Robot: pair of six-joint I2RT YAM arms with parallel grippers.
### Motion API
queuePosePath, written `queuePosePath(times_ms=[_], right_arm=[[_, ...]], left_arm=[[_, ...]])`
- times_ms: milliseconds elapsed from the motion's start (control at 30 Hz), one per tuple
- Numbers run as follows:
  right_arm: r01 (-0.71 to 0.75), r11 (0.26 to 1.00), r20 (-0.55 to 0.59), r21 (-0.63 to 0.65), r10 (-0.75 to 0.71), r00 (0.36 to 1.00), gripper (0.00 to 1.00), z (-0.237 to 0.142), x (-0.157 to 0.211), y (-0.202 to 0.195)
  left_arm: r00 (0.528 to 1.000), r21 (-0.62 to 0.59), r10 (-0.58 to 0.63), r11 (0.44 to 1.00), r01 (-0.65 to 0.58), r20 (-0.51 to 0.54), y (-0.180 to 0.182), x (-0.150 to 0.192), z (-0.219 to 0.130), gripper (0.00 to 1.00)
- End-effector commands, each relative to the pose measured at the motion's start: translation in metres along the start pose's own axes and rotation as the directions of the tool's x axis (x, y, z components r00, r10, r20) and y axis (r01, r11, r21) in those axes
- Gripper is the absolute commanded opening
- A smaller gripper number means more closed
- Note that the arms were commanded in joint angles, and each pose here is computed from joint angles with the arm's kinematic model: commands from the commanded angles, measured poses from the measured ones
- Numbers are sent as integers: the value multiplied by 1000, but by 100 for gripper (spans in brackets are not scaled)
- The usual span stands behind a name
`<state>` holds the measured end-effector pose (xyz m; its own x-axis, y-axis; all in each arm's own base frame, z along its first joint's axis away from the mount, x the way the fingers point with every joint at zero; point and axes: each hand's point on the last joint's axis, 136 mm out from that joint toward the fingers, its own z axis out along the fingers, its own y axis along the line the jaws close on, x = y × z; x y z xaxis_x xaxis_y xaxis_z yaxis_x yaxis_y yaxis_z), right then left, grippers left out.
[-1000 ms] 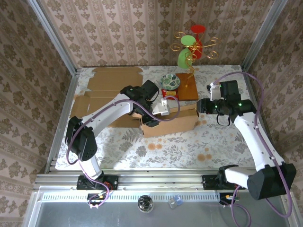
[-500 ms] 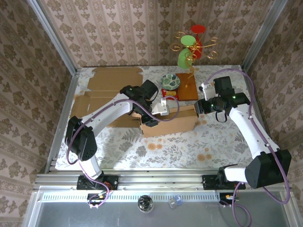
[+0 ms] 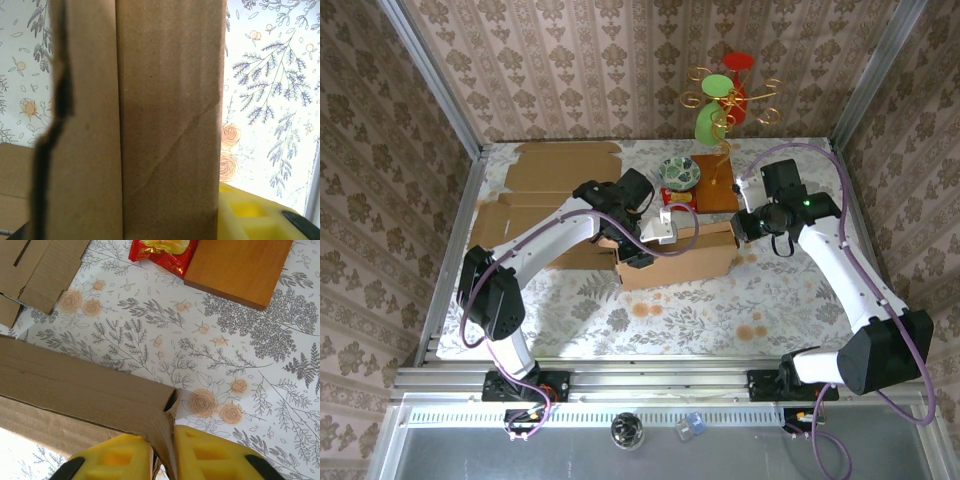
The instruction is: Fold the paper box
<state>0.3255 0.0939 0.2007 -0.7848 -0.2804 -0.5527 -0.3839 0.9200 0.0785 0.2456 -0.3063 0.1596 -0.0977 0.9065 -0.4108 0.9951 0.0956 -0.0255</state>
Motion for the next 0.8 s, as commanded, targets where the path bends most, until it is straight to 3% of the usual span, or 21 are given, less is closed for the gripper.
queuePosePath(times_ms=[0, 233, 600, 767], right_arm=[[22, 998, -24, 61, -20, 999, 15, -4, 0, -7], [25, 994, -11, 103, -24, 1000, 0, -11, -5, -3], [-203, 977, 55, 64, 200, 978, 0, -11, 2, 8], [-229, 971, 101, 71, 222, 970, 0, -9, 7, 5]], left_arm=[[1000, 1, 21, 1000, -21, 7, -4, 2, -12, 39], [1000, -15, 5, 1000, -5, 8, 0, 0, -13, 39], [997, -18, -75, 997, 76, 36, 10, -3, -13, 37], [995, -13, -89, 996, 90, 54, 12, -4, -15, 38]])
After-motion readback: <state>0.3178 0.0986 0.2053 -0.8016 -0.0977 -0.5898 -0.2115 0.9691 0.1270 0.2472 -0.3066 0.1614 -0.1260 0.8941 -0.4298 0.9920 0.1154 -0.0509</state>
